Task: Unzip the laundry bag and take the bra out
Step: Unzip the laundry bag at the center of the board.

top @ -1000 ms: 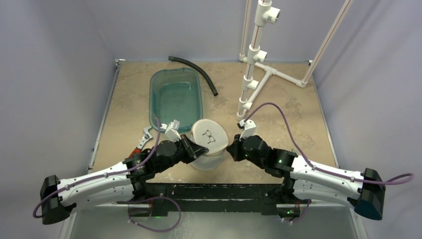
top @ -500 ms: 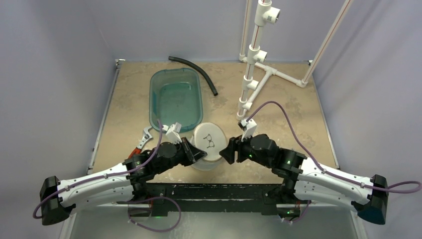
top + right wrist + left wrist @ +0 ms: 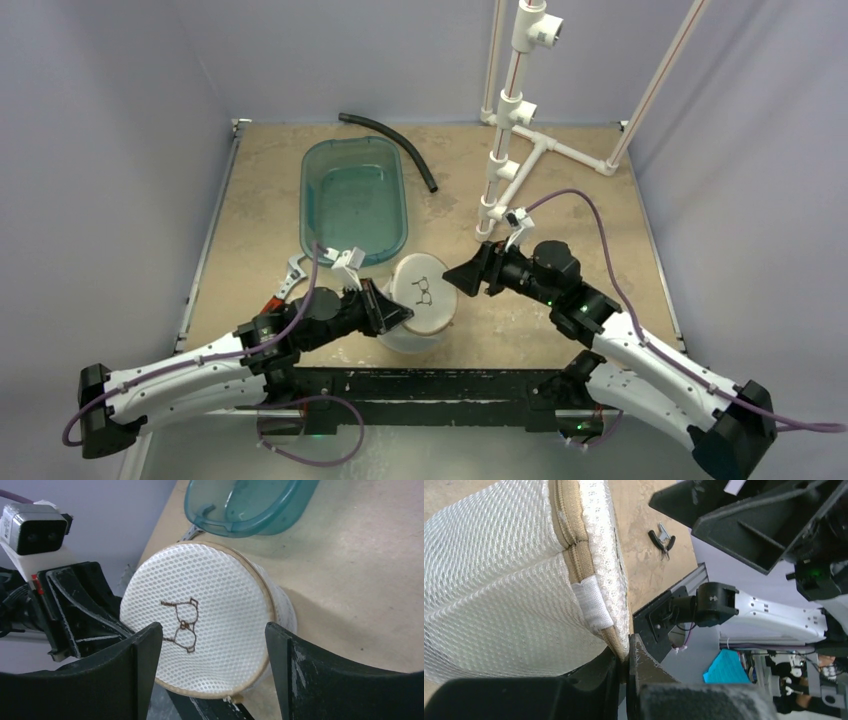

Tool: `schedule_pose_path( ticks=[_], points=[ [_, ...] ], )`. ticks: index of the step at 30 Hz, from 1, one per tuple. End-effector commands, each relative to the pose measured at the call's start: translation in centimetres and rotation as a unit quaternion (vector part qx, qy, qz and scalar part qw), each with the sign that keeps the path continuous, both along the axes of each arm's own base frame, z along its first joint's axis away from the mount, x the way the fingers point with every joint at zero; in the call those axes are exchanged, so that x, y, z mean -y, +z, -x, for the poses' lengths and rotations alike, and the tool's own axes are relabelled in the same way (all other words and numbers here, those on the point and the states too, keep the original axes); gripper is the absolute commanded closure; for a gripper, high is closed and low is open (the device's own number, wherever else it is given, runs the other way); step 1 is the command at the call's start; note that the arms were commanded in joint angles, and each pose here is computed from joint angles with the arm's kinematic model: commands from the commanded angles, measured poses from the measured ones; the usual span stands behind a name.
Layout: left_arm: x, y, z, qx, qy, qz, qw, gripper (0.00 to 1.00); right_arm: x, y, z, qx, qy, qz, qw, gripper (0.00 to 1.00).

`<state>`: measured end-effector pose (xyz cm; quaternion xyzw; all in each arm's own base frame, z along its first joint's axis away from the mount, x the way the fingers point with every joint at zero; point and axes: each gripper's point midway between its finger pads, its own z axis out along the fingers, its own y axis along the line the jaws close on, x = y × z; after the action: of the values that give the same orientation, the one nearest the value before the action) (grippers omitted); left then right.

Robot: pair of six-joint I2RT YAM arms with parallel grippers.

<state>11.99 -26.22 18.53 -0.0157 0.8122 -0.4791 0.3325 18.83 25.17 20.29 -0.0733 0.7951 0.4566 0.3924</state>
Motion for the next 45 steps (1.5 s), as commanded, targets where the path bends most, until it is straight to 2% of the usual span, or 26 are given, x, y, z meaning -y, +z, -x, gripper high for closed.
schedule_pose_path(
  ticks=[1, 9, 16, 27, 30, 36, 45],
  points=[
    [1.3, 3.2, 0.6, 0.052, -0.047, 0.036, 0.997, 1.00, -1.6, 2.3, 0.6, 0.016, 0.063, -0.069, 0.996, 0.21],
    [1.8, 3.6, 0.9, 0.064, -0.069, 0.029, 0.995, 1.00, -1.1, 1.5, 0.2, 0.018, 0.074, -0.070, 0.995, 0.20],
    [2.0, 3.5, 1.0, 0.070, -0.076, 0.026, 0.994, 1.00, -1.3, 0.3, 1.3, 0.010, 0.107, -0.073, 0.992, 0.25],
    [1.3, 3.1, 1.0, 0.070, -0.070, 0.016, 0.995, 1.00, 1.7, -3.1, 0.2, -0.007, 0.018, -0.006, 1.000, 0.23],
    [0.9, 3.2, 1.1, 0.073, -0.067, 0.026, 0.995, 1.00, 1.6, -5.0, 1.1, -0.030, 0.031, -0.011, 0.999, 0.24],
    [1.4, 3.6, 1.3, 0.081, -0.077, 0.035, 0.993, 1.00, 0.2, -5.1, 2.9, -0.041, 0.091, -0.064, 0.993, 0.31],
    [2.9, 3.6, 1.7, 0.085, -0.109, 0.041, 0.990, 1.00, -0.9, -4.4, 4.4, -0.058, 0.136, -0.122, 0.981, 0.52]
  ],
)
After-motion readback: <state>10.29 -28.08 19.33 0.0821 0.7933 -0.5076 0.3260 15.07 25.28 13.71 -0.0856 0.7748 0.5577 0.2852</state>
